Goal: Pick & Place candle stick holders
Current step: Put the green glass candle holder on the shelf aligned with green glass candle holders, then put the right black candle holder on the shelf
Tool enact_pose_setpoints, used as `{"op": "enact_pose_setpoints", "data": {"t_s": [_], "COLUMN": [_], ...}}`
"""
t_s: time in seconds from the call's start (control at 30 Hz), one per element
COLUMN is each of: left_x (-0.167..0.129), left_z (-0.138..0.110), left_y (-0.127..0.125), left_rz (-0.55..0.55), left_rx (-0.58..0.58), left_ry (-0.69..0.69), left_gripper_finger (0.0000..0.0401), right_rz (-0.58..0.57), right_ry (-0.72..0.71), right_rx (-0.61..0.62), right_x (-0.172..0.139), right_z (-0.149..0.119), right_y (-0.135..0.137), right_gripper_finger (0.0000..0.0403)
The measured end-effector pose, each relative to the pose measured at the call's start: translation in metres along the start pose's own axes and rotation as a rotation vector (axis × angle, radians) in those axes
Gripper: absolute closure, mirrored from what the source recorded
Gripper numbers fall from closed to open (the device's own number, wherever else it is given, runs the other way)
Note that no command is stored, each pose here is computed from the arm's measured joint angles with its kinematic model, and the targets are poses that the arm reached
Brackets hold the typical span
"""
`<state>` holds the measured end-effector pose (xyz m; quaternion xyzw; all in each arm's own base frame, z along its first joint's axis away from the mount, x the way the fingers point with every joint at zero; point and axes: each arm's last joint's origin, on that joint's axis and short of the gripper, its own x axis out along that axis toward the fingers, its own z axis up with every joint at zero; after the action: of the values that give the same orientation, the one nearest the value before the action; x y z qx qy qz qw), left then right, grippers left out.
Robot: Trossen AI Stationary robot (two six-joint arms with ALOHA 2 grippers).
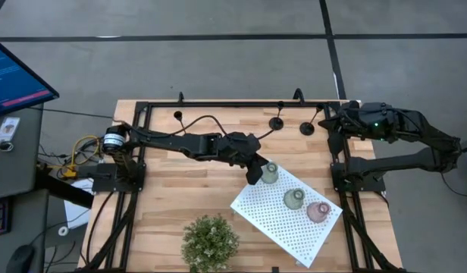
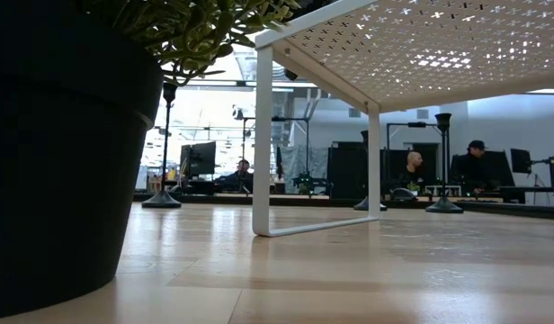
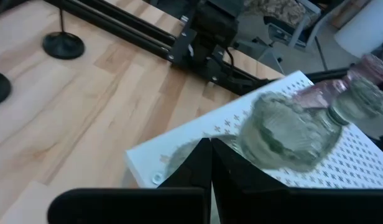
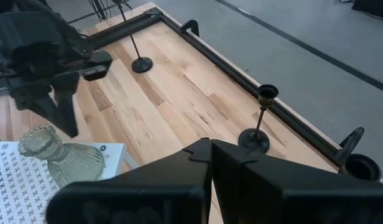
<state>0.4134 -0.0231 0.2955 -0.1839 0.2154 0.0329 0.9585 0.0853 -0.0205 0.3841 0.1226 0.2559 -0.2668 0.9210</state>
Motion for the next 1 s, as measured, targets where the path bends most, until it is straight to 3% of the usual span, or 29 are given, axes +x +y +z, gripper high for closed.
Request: {"op": "enact_pose_setpoints", "data": {"t_s": [0.6,0.8,1.0], "left_x": [0.0,-0.005,-0.043], "left_z": [-0.004,0.002,0.02], "left_y": [-0.01,-0.005,-0.004], "left_rz": [-0.07,-0.028,-0.004], "left_rx": [-0.011,-0.018,-0.03], "left_ry": [0.026,-0.005,0.0], "left_gripper_finger": [0.04,0.0398,0.0397], "right_rz": [-0.007,-0.011,-0.222], "right_ry": [0.02,0.019,-0.014], "right_rx": [-0.008,-0.006,0.047], "right_x": [0.0,0.0,0.002], "right_z": [-0.002,-0.002,0.001], "right_y": [-0.001,-0.001,-0.008], "right_gripper_finger": [0.0403,0.0403,0.0403]}}
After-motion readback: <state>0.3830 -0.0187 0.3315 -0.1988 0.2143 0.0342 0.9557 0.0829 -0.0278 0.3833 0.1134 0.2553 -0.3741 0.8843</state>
